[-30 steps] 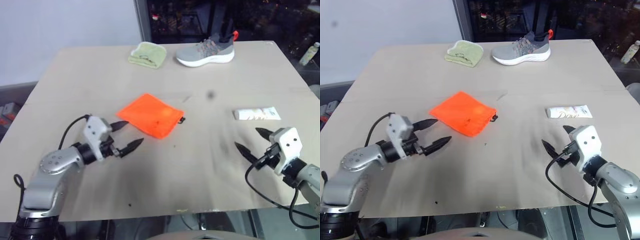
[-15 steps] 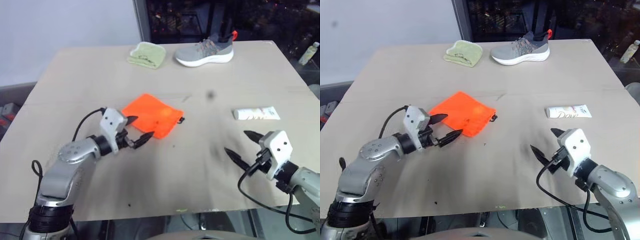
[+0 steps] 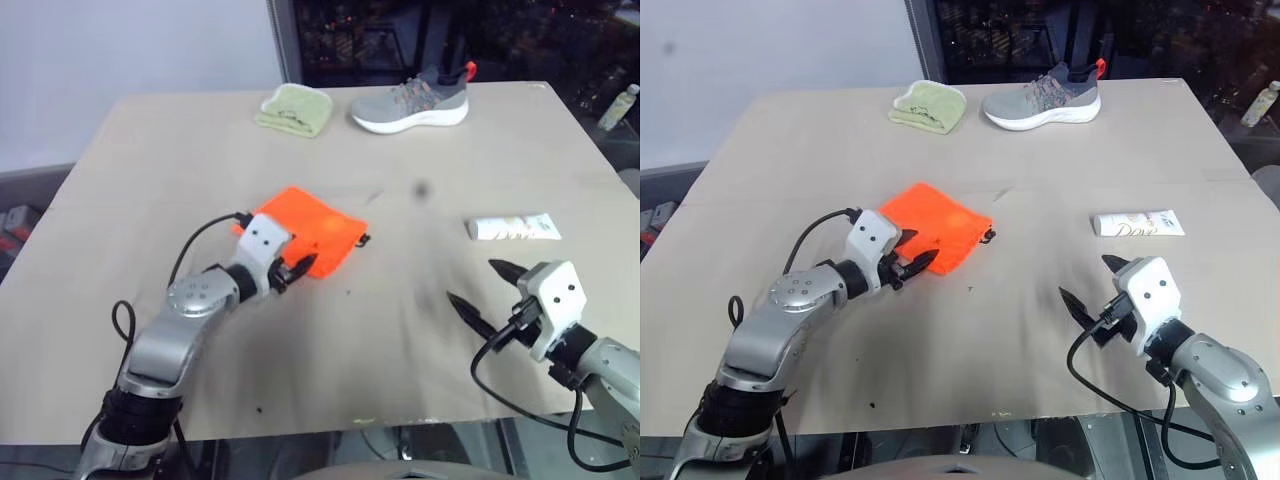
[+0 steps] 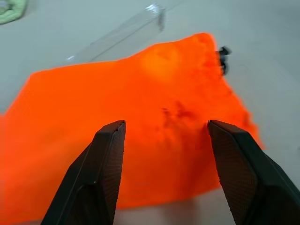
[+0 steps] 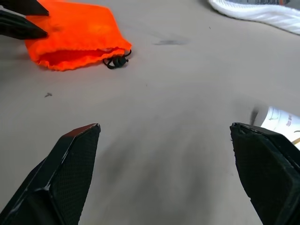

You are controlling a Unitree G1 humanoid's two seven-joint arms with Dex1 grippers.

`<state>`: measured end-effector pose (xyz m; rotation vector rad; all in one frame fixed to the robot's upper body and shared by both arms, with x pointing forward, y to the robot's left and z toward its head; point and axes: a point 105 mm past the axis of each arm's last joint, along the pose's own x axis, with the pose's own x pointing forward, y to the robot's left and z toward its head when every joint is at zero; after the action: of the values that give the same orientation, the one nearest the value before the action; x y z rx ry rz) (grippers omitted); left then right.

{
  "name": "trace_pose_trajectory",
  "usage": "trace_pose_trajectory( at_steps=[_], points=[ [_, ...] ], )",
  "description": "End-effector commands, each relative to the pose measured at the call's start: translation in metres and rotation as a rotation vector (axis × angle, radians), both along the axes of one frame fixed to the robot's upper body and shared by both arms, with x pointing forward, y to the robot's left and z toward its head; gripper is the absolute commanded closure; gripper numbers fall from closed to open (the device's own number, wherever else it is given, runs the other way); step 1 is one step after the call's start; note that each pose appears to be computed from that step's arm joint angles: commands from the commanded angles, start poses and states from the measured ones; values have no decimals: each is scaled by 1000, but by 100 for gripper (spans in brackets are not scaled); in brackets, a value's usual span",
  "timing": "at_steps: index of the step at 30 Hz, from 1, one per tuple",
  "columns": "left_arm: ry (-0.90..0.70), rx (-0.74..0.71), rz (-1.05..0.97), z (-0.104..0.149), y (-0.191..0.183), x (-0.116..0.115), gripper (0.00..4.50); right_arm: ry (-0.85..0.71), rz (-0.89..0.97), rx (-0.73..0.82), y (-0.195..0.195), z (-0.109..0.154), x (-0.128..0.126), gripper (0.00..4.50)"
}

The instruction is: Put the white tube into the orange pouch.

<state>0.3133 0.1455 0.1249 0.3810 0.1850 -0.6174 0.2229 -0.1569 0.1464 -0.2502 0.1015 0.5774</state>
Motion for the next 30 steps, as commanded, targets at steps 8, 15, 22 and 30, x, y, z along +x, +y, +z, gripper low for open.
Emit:
trace_pose_trajectory(
  at_steps=[8,15,22,30],
  points=[
    [-42,49,-45,-3,-11,1,314,-36,10,-4,4,11,-1,0],
    [-60,38,-29,2,0,6,445,-37,15,0,7,9,0,0],
    [52,-131,-173,8,3,-16,395,-38,17,6,8,6,2,0],
    [-215,118,-88,16,-4,-23,188,-40,20,4,9,7,1,0]
  ],
)
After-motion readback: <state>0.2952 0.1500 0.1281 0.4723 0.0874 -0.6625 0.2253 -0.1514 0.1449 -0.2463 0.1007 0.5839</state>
